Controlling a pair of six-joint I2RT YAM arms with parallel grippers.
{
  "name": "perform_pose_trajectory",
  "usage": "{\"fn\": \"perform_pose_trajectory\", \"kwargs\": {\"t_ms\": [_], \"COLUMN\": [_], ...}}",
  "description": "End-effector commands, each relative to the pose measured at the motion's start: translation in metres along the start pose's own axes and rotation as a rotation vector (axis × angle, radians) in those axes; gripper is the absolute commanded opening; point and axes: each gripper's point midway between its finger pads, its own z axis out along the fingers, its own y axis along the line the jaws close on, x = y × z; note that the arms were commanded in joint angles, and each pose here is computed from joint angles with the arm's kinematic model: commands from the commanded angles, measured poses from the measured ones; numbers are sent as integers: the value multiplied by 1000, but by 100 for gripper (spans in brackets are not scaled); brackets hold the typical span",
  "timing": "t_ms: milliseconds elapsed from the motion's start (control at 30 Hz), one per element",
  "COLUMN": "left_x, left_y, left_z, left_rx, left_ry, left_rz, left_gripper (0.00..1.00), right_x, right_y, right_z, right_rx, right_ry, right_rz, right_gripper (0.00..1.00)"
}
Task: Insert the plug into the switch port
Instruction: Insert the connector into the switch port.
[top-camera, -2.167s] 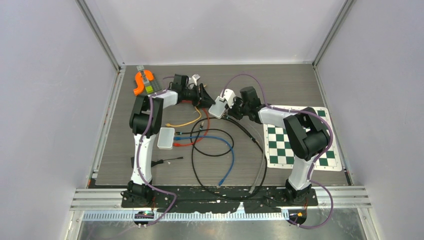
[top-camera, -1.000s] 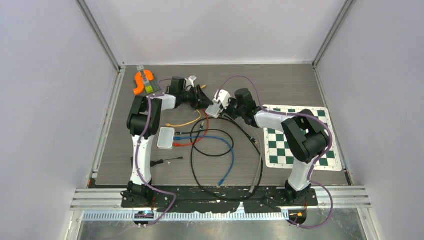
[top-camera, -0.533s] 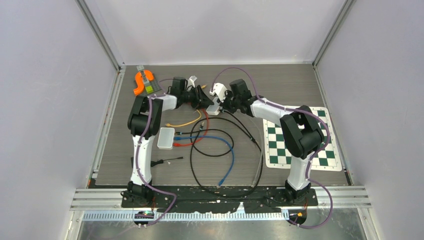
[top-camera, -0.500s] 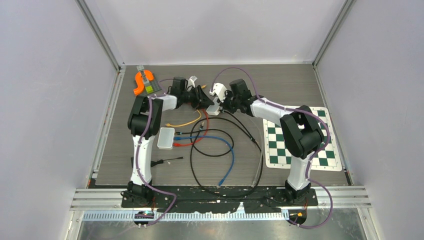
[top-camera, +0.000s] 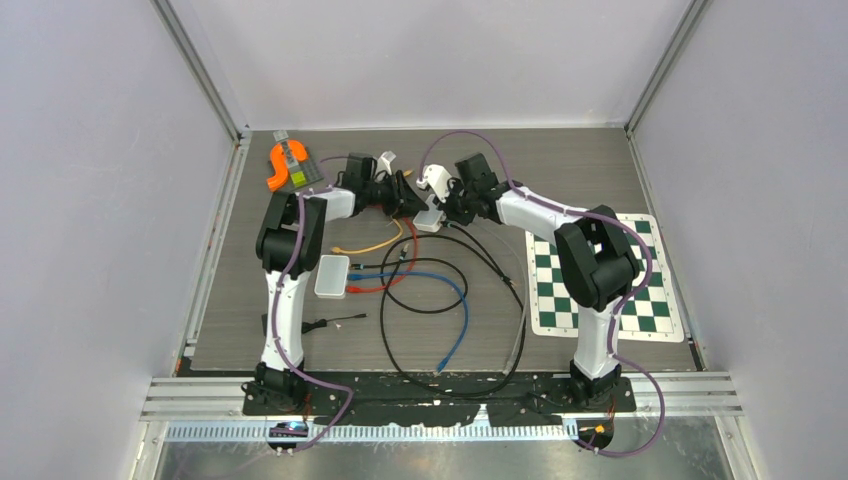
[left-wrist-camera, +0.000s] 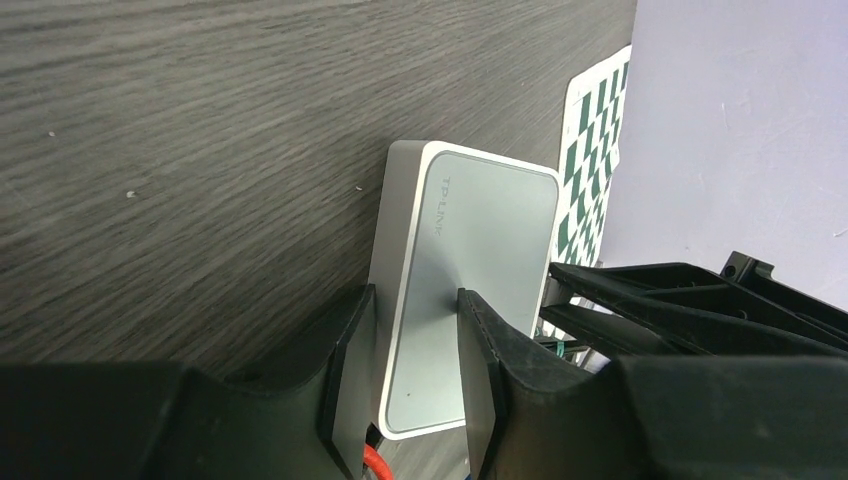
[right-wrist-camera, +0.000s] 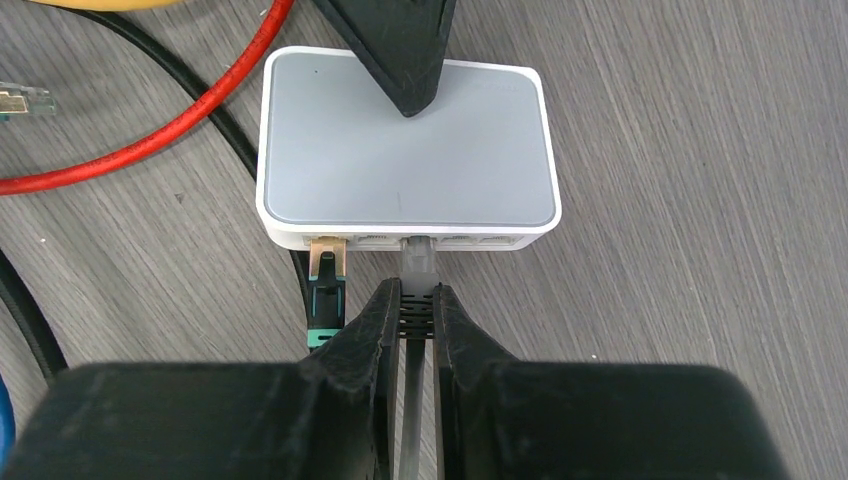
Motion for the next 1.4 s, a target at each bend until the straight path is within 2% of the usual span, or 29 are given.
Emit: {"fn": "perform_pose_trajectory", "kwargs": {"t_ms": [0, 333, 600, 900, 1133, 1367], "left_x": [94, 104, 103, 108, 111, 95], "left_y": [-112, -114, -116, -111, -129, -137], "left_z": [11, 5, 7, 2, -1, -5], "left_rx": [309, 336, 350, 350, 386, 368], "left_ry": [362, 379, 380, 385, 411, 377], "left_rz": [68, 47, 31, 28, 50, 103], "left_gripper": [36, 36, 34, 34, 33, 37], "right_x": [-109, -129, -137, -141, -149, -133], "right_y": [34, 40, 30, 30, 30, 12], "right_z": [19, 11, 14, 16, 12, 1], "right_rx": [-148, -157, -128, -114, -110, -43], "right_ry": [-399, -533, -519, -563, -611, -590], "right_rz": [-125, -187, -168, -150, -142, -100], "right_gripper": [5, 5, 5, 5, 5, 5]}}
